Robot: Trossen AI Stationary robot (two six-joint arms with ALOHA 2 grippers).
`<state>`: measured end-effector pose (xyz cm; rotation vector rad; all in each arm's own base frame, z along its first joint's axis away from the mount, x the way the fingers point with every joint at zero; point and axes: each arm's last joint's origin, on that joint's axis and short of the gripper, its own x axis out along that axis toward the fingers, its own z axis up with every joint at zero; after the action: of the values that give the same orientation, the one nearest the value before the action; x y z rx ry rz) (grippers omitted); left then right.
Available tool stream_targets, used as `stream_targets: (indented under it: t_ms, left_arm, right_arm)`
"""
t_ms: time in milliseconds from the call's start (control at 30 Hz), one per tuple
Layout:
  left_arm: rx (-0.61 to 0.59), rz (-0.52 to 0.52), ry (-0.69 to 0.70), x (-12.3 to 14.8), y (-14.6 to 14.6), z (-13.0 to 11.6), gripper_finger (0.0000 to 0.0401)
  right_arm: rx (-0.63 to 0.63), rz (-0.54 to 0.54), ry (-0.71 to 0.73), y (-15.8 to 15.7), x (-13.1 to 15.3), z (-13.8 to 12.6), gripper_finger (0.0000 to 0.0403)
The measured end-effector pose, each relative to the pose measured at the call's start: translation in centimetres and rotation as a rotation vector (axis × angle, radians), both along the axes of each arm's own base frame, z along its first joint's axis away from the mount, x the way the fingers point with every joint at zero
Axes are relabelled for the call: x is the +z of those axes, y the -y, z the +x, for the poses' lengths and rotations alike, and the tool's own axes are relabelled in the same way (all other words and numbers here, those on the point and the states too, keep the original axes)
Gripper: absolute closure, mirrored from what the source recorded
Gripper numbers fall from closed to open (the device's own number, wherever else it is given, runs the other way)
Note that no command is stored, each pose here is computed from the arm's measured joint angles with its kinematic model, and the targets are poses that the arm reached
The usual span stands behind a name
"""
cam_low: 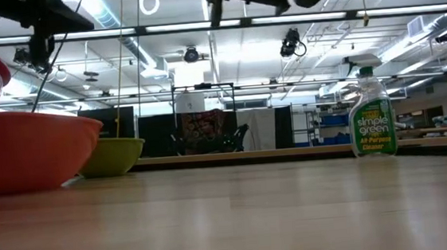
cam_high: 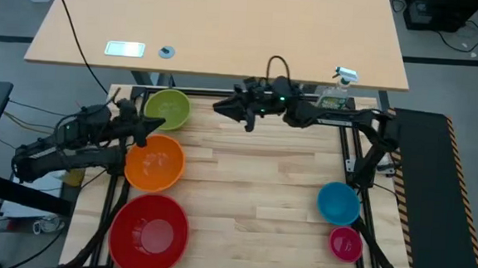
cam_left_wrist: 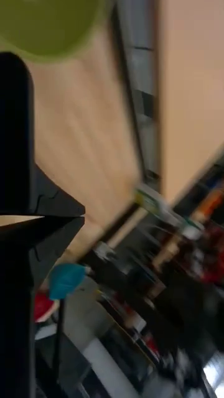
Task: Nest bowls inside each other
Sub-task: Stack the orange bowl into the red bowl
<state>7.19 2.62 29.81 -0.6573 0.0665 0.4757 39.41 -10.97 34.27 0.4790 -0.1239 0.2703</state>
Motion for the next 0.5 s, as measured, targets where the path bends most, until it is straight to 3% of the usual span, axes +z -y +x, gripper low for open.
stream_targets:
  t_ms: [233,500]
  left_arm:
    - [-0.012,-0.1,-0.216,-0.4,-0.1,0.6,0.0317]
    - [-0.211,-0.156,-0.414,-1.9,-0.4,3.3,0.0286]
  right_arm:
    - [0.021,-0.079,-0.159,-0.4,-1.6,3.0,0.0307]
    - [0.012,-0.131,-0.375,-0.7,-3.2,5.0,0.0307]
